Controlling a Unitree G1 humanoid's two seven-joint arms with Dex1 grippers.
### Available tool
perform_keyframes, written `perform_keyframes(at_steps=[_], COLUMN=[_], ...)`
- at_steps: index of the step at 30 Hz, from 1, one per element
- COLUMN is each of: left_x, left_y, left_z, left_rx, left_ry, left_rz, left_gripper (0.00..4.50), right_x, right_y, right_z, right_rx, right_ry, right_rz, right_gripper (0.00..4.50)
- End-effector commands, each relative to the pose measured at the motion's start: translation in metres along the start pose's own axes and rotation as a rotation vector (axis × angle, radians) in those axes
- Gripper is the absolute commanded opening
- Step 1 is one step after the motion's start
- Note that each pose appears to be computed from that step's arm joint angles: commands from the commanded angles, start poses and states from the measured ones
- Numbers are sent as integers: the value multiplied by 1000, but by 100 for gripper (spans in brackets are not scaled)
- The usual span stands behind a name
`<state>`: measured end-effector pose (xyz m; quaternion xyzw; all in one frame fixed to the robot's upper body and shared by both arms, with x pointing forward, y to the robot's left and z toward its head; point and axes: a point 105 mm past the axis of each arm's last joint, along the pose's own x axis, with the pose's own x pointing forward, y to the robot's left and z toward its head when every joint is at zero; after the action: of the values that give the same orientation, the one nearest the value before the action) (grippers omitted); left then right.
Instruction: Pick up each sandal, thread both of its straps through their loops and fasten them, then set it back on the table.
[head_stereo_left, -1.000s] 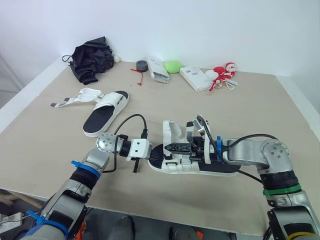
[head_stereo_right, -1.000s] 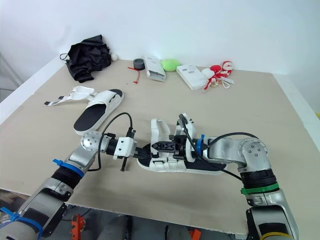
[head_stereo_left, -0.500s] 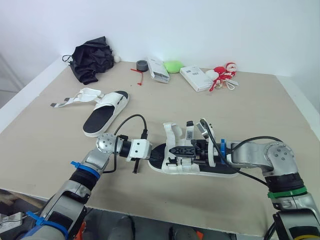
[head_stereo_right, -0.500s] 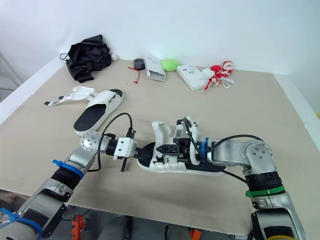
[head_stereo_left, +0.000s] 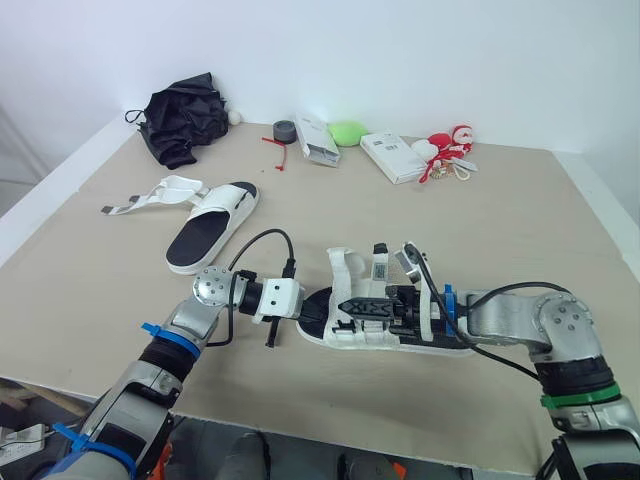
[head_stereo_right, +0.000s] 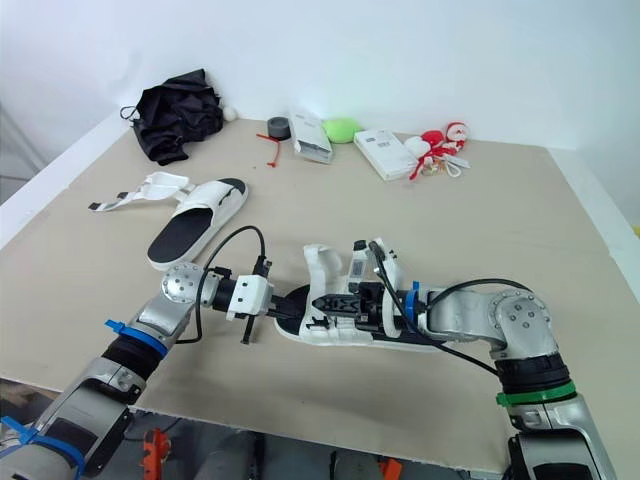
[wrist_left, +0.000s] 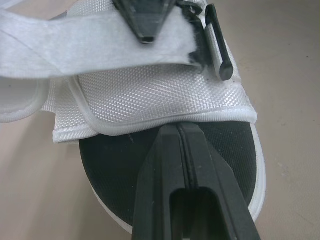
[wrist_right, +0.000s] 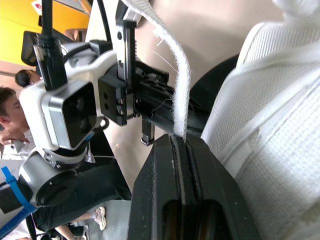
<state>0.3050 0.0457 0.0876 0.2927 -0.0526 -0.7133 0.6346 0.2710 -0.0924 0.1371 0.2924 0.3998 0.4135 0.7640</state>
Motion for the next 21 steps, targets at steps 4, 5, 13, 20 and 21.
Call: perform_keyframes(at_steps=[4, 5, 13, 20, 21], left_x=[16, 16, 17, 17, 17], left_y=[-57, -58, -58, -59, -59], left_z=[-44, -44, -43, -44, -44], left_rx=[-184, -184, -181, -184, -184], left_ry=[137, 137, 135, 138, 138], left_rz=[-195, -195, -198, -196, -196], left_gripper=[0, 0, 0, 0, 0], right_x=[-2, -2, 3, 3, 2], right_y=[-11, -12, 10, 14, 14], right_z=[-29, -29, 3, 10, 12], right_rx=[-59, -58, -41, -28, -27], right_ry=[129, 128, 2, -28, -34], right_rz=[-130, -137, 14, 51, 55], right_gripper=[3, 3, 3, 3, 3])
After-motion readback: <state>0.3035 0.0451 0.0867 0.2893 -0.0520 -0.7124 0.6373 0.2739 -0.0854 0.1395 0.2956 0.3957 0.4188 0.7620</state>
